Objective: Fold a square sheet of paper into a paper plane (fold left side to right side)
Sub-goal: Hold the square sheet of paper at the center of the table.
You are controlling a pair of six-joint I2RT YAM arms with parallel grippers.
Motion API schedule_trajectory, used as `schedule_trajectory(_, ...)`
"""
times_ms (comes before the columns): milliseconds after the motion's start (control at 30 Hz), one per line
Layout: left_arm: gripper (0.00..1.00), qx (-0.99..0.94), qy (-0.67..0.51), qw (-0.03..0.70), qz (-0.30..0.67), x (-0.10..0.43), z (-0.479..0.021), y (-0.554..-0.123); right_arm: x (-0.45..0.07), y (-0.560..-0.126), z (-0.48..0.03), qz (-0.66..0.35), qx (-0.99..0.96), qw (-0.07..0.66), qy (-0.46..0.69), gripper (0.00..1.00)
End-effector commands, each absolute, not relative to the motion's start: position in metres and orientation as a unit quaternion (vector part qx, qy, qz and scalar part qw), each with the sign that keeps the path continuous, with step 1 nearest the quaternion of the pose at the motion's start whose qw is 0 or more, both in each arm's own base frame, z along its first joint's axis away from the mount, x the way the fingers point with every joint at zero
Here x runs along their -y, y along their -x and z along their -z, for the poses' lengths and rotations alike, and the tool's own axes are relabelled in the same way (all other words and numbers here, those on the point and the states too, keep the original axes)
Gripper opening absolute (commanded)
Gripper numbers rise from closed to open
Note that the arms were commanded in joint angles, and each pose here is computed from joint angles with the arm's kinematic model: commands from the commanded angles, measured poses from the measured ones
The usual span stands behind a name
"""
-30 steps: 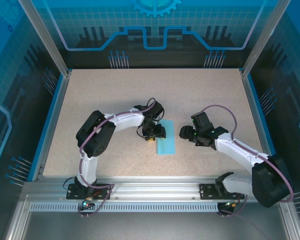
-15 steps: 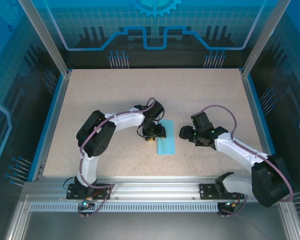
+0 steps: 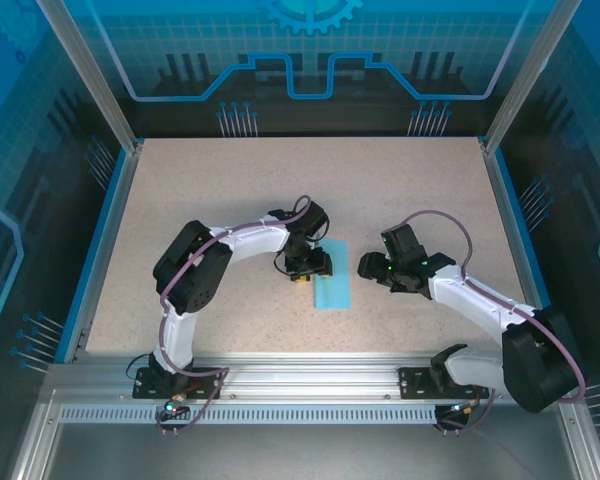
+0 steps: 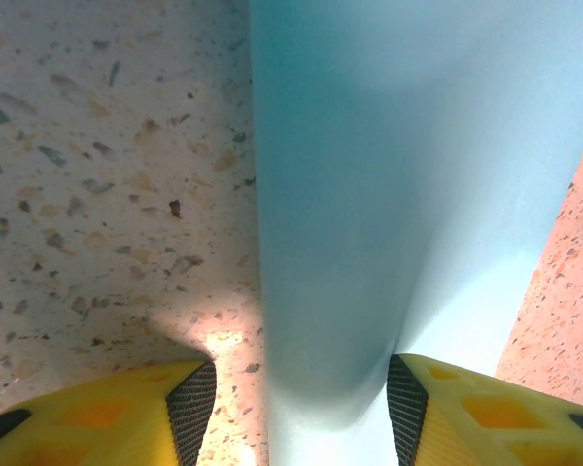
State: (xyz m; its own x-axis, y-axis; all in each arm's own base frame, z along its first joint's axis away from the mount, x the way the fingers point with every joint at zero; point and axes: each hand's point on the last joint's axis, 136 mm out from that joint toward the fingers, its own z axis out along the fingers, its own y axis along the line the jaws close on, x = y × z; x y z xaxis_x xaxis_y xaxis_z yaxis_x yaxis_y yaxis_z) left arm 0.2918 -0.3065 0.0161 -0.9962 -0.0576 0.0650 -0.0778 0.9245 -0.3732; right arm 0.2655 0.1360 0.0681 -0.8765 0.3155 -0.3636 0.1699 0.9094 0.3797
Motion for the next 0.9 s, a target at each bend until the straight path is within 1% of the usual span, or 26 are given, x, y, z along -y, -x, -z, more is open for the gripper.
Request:
schedule_trajectory(0, 0.55, 0.982, -0.004, 0.076, -0.175, 0.3123, 0.0314, -0.2656, -0.1322, -0.2631, -0.062, -0.164, -0.957, 0.205, -0.127, 0.61)
schedule_trajectory(867, 0.55, 0.982, -0.003, 0.075, -0.172, 0.3118, 0.032, -0.266, -0.1347, -0.2633, -0.061, -0.169, -0.957, 0.201, -0.125, 0.61)
